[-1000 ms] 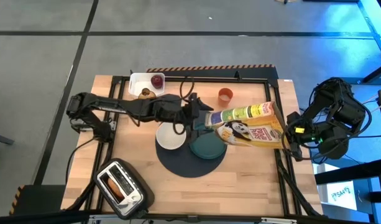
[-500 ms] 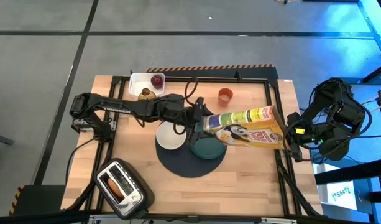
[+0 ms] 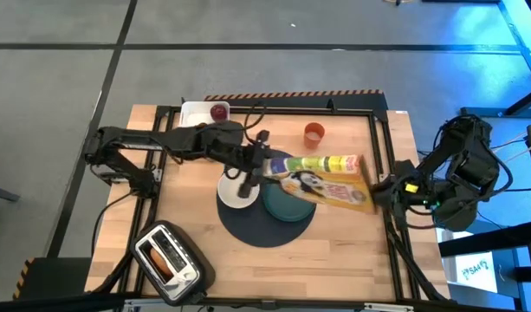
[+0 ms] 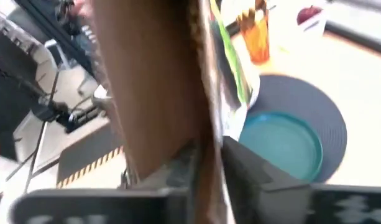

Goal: Arrange a breakfast setting
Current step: Pour the cereal from the orange cereal box into the white bowl

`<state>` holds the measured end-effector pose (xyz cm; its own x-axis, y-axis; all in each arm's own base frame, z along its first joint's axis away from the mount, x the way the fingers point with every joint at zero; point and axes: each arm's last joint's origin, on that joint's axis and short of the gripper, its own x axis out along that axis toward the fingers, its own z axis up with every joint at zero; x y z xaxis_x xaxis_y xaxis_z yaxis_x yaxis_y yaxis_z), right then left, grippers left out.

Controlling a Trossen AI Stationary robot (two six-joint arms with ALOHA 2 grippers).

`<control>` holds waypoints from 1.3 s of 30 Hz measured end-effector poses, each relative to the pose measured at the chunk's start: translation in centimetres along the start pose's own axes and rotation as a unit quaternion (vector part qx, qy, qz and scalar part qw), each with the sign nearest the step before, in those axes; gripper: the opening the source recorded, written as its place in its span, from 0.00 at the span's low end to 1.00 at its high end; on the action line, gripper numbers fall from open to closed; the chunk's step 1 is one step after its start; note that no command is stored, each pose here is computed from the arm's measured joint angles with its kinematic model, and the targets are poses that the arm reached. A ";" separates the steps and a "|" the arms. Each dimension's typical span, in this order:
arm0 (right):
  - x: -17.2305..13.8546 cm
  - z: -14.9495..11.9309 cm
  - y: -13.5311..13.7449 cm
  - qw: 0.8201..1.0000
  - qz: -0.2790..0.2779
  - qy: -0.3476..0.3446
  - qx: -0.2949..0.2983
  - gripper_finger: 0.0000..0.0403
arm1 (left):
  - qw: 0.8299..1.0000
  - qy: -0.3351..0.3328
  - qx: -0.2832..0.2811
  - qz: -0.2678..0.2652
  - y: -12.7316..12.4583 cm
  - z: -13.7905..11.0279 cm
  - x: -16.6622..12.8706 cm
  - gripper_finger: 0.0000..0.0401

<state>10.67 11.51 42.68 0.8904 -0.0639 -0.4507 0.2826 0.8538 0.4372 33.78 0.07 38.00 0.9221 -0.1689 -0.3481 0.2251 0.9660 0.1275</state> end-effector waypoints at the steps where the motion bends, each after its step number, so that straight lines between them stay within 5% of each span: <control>1: 0.2 0.1 0.2 1.000 -0.005 -0.012 -0.002 0.23 | 1.000 0.017 0.002 -0.002 -0.1 -0.1 -0.9 0.51; 8: 0.2 0.8 -0.1 0.995 -0.039 -0.095 0.011 0.42 | 0.993 0.117 -0.008 -0.007 -1.3 -1.3 -7.6 0.51; 16: 0.2 1.0 -0.2 0.991 -0.053 -0.123 0.013 0.41 | 0.994 0.088 -0.042 0.057 -3.4 -4.9 -15.4 0.51; 24: 1.2 1.9 -0.8 0.987 -0.086 -0.132 0.033 0.41 | 0.969 0.228 -0.033 0.091 -5.1 -9.2 -21.2 0.51; 32: 2.7 2.6 -1.7 0.987 -0.120 -0.099 0.048 0.41 | 0.941 0.328 0.012 0.085 -5.8 -11.2 -23.6 0.51; 39: 4.0 2.9 -2.0 0.987 -0.137 -0.068 0.057 0.41 | 0.928 0.352 0.093 0.073 -5.6 -11.1 -23.2 0.51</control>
<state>14.66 8.04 42.29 0.8125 -0.3587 -0.4595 0.5504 0.7317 0.4021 7.66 0.75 35.07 0.5272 0.1945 -0.8272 0.2241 0.9072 0.3561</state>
